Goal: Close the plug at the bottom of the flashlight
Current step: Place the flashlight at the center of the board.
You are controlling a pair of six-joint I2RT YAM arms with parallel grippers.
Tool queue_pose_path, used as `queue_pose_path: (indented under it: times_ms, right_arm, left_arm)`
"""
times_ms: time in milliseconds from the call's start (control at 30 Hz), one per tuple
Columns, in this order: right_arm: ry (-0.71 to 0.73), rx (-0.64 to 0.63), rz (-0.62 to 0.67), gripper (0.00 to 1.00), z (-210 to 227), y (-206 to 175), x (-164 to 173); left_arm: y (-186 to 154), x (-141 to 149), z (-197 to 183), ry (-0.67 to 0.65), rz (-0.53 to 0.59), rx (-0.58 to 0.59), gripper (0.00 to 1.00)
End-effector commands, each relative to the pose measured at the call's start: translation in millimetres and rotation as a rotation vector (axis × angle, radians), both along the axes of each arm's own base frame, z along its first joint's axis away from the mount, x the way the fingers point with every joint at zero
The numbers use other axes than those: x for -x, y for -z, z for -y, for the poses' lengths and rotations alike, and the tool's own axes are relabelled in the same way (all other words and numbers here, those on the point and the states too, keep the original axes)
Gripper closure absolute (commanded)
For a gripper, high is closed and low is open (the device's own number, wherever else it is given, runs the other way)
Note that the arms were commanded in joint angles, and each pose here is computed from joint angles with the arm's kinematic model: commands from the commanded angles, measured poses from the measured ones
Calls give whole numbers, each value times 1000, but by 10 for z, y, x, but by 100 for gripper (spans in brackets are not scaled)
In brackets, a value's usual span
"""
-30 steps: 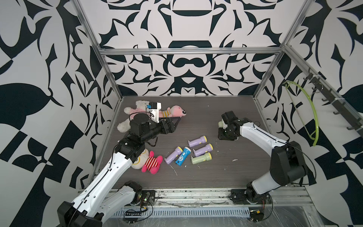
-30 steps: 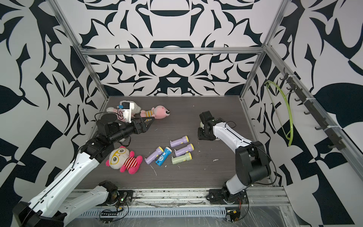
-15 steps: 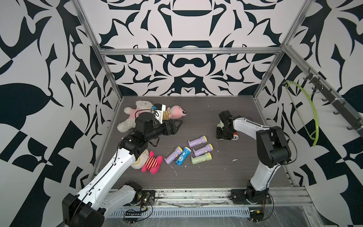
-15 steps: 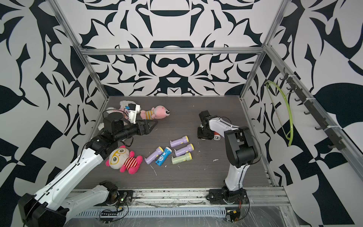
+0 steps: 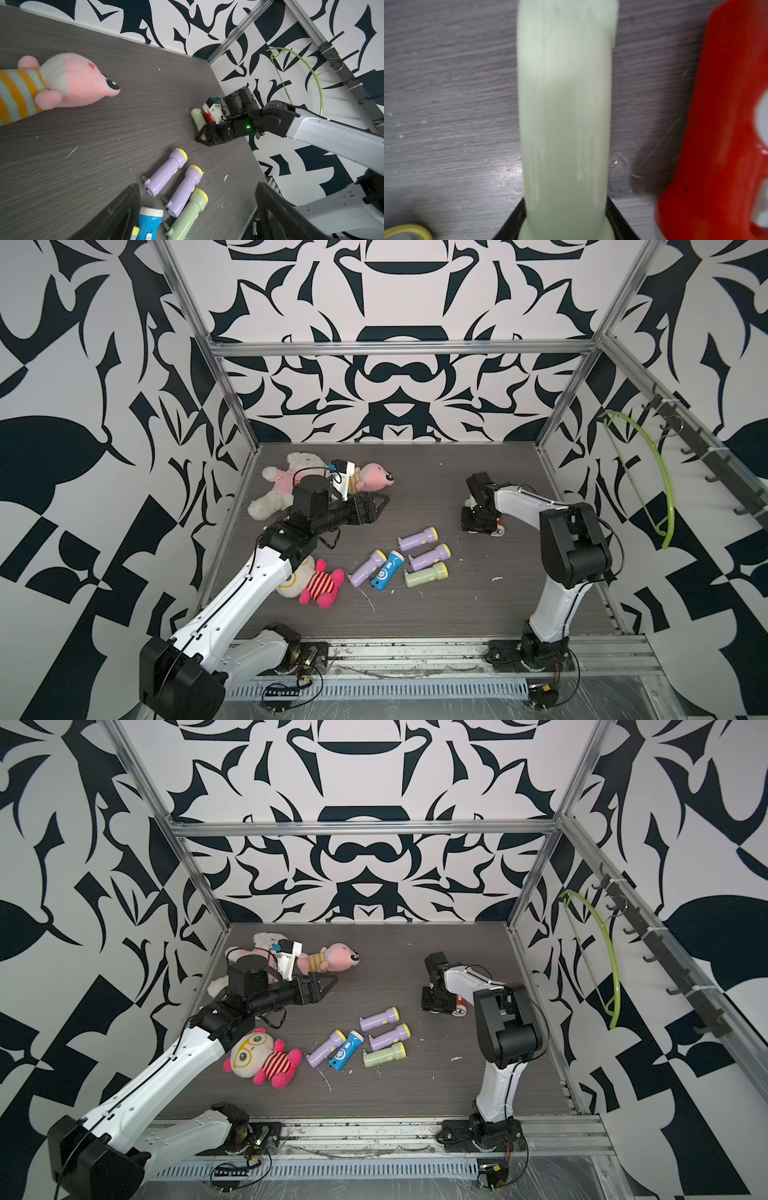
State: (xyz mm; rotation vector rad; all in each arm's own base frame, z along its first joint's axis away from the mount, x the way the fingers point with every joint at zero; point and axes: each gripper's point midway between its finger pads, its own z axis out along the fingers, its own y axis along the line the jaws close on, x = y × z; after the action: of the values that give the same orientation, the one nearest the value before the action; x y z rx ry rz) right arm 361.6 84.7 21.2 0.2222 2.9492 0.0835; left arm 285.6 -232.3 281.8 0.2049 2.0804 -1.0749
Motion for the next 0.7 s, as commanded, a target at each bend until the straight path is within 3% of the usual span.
queue_pose_path:
  times_ms: [0,133,367,667]
  right_arm:
    - [6,14,14,46,48,-74,-52]
    - [12,10,13,36,53,-54,-29]
    - [20,2,37,33,67,-147,37]
    - [-48,-104,210,33,-123,-775,234]
  left_arm:
    - [-181,-4,33,14,25,38,9]
    - [-178,11,33,16,19,44,9]
    - [-170,41,13,12,13,45,9]
    - [-88,76,-119,-37,8,-10,6]
